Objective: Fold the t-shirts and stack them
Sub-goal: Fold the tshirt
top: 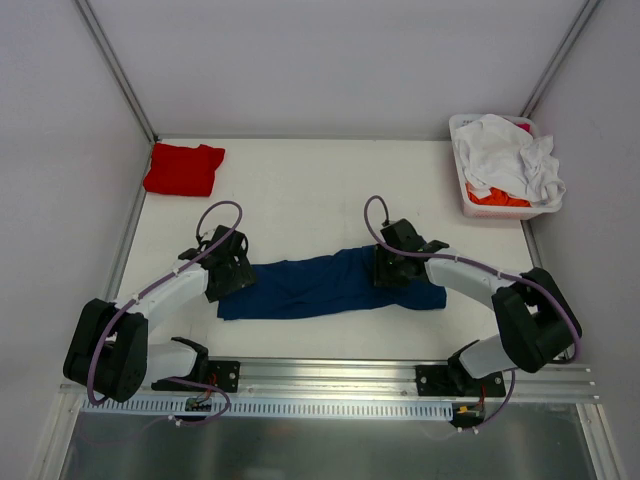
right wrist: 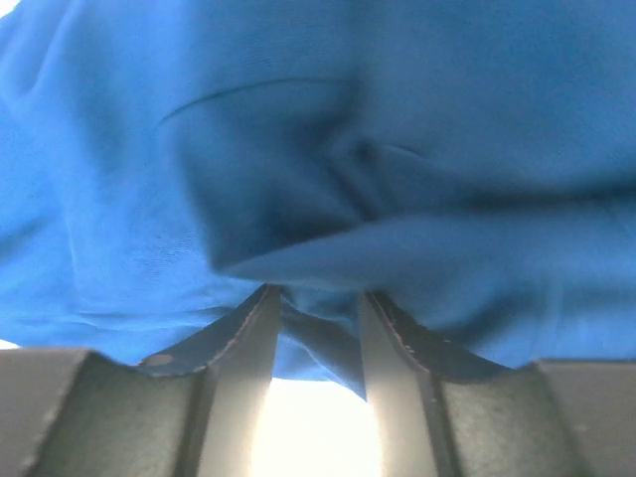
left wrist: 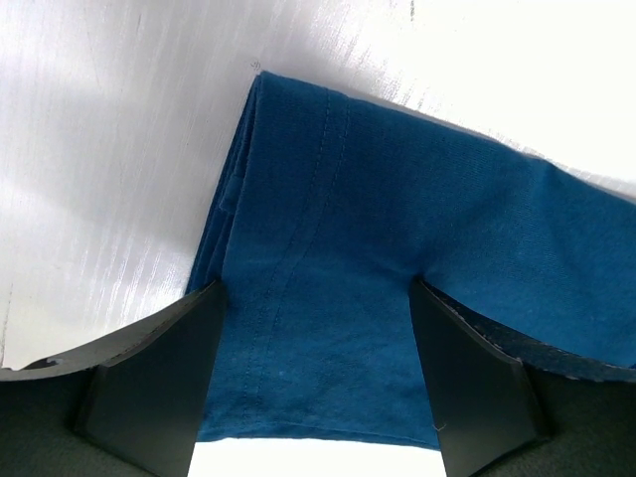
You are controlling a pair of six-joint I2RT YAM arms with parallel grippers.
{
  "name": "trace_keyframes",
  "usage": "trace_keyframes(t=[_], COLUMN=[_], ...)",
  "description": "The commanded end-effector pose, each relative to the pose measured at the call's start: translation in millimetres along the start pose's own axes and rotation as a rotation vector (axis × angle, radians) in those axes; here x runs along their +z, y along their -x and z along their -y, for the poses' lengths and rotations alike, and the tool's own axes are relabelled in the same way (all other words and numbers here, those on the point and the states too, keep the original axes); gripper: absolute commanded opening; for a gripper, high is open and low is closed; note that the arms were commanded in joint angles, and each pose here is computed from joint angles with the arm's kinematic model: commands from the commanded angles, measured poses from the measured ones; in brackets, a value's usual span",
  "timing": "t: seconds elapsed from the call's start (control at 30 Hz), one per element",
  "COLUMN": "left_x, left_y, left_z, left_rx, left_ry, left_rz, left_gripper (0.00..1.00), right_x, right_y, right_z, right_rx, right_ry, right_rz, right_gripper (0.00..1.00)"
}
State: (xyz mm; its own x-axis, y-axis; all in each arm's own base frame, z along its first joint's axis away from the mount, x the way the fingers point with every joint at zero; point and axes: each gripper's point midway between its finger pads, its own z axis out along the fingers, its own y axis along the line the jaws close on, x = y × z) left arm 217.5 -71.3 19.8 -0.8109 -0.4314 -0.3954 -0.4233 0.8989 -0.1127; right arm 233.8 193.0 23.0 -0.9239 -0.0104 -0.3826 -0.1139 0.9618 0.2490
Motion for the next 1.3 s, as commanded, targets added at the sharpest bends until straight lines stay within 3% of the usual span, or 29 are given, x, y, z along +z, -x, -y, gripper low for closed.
trace_keyframes(t=[0.0, 0.37, 0.73, 1.03, 1.27], left_x=[-1.8, -6.3, -12.0, -22.1, -26.4], left_y=[5.4, 11.9, 18.6, 24.0, 24.5], left_z=[9.0, 21.6, 28.1, 34.4, 35.6], left_rx=[-0.015, -0.037, -0.035, -0.038, -0.038], left_ry=[-0.025, -0.061, -0.088, -0.134, -0.152], left_rz=[0.018, 0.017, 0.033, 0.053, 0.061], left_gripper=[0.76, 0.76, 0.76, 0.76, 0.76], right_x=[-16.4, -22.3, -12.2, -21.8, -4.2], right_y=[-12.5, 9.0, 13.3, 67.2, 119.7], right_z=[46.5, 24.5, 59.4, 56.1, 38.1], right_rx=[0.019, -0.001, -0.202, -0.240, -0.307], right_ry=[-0.128, -0.010, -0.201, -0.302, -0.350], right_rz=[-0.017, -0.007, -0.113, -0.046, -0.025], right_gripper=[0.42, 0.43, 0.46, 0.46, 0.46])
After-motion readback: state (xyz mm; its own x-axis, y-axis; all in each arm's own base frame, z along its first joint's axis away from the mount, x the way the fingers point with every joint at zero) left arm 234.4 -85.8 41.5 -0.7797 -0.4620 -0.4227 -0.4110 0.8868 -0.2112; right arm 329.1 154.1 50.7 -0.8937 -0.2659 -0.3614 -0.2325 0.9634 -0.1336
